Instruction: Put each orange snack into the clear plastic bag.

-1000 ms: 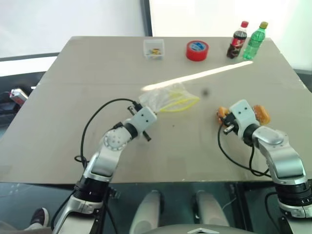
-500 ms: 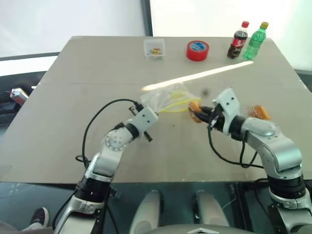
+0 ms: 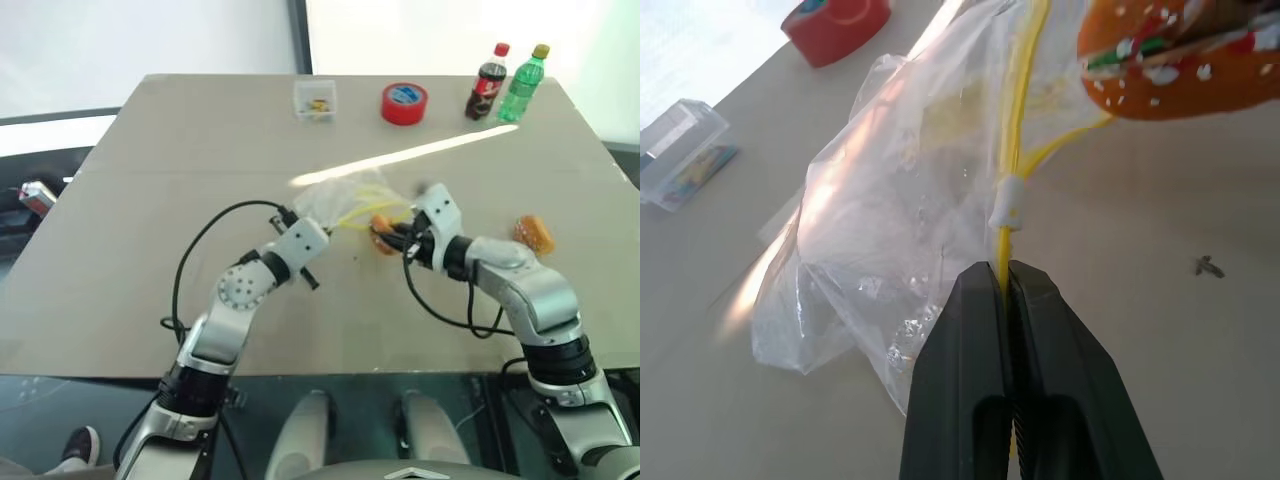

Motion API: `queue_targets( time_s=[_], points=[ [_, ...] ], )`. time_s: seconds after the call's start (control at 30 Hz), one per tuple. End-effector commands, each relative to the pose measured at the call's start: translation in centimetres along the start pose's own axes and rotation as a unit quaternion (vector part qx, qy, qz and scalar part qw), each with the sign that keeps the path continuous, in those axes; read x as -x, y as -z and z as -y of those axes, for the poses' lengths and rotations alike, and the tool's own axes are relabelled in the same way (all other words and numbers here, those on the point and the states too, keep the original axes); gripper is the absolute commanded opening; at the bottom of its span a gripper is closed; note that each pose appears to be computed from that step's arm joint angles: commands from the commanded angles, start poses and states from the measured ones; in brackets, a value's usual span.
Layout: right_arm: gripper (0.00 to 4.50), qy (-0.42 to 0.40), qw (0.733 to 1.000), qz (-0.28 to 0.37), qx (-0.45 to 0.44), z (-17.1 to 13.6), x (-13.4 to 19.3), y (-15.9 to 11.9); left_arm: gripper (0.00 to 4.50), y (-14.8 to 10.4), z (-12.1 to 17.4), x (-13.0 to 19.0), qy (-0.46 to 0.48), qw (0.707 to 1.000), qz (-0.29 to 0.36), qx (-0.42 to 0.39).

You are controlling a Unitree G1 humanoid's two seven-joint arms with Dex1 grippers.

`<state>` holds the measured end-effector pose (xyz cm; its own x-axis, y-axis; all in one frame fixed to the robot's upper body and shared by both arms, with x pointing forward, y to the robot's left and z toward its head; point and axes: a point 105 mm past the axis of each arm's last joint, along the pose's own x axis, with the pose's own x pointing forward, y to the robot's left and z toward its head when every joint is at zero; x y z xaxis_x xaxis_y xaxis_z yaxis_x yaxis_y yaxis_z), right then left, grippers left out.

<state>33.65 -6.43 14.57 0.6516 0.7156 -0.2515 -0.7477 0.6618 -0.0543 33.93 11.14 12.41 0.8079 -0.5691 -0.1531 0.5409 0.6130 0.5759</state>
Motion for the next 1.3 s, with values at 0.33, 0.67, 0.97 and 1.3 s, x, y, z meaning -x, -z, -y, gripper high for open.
queue_targets(
  time_s=[0.33, 0.67, 0.97, 1.3],
  points=[
    [0.81, 0.007, 0.999, 0.04, 0.028, 0.8, -0.7, -2.7, 0.0, -1.6, 1.8, 0.5, 0.057, 0.996, 0.035, -0.064],
    [0.81, -0.007, 0.99, 0.118, -0.072, 0.7, -5.0, -3.7, 0.0, -1.5, 0.9, 0.2, 0.045, 0.997, 0.042, -0.045],
    [0.81, -0.054, 0.983, 0.144, -0.096, -0.8, -7.5, -4.6, 0.0, -1.2, 0.3, 0.2, 0.042, 0.997, 0.042, -0.045],
    [0.81, -0.019, 0.986, 0.138, -0.091, 1.0, -9.5, -4.6, 0.0, -1.6, 0.4, 0.1, 0.046, 0.997, 0.05, -0.045]
  ],
)
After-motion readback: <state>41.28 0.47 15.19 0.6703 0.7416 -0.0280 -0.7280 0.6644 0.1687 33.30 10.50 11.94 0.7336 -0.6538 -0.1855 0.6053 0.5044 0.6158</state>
